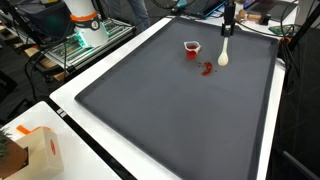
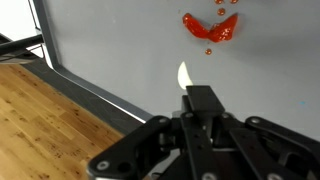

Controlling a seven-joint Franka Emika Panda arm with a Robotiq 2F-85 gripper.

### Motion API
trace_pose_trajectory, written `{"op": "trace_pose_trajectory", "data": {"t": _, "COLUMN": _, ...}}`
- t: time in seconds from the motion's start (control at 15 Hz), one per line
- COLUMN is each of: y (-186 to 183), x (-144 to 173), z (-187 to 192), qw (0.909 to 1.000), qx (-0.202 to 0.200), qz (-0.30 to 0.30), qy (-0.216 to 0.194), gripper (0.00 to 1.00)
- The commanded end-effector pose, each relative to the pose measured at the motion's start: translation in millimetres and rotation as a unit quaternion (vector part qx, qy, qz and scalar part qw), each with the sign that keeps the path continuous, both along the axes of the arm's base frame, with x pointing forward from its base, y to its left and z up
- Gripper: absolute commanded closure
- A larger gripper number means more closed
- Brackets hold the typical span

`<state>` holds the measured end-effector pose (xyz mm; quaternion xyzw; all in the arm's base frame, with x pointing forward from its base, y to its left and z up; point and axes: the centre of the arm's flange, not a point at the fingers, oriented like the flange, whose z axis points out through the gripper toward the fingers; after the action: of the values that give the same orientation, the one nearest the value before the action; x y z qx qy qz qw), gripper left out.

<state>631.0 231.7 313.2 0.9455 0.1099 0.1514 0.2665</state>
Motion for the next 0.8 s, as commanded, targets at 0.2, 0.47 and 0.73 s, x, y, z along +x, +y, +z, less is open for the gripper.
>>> {"op": "trace_pose_trajectory", "data": {"t": 0.2, "y": -30.3, "x": 12.2, "z": 28.8, "qw": 0.9967, "qx": 0.078, "qz": -0.009, "qy": 0.021, "gripper": 0.97}}
{"op": "trace_pose_trajectory", "data": {"t": 0.47, "y": -51.0, "x": 16.6, "z": 47.8, "qw": 0.9911, "qx": 0.127, "qz": -0.018, "qy": 0.035, "gripper": 0.97}}
{"op": "trace_pose_trajectory", "data": {"t": 0.73, "y": -70.5, "x": 19.7, "z": 64.6, "qw": 0.9829, "qx": 0.173, "qz": -0.027, "qy": 0.058, "gripper": 0.97}}
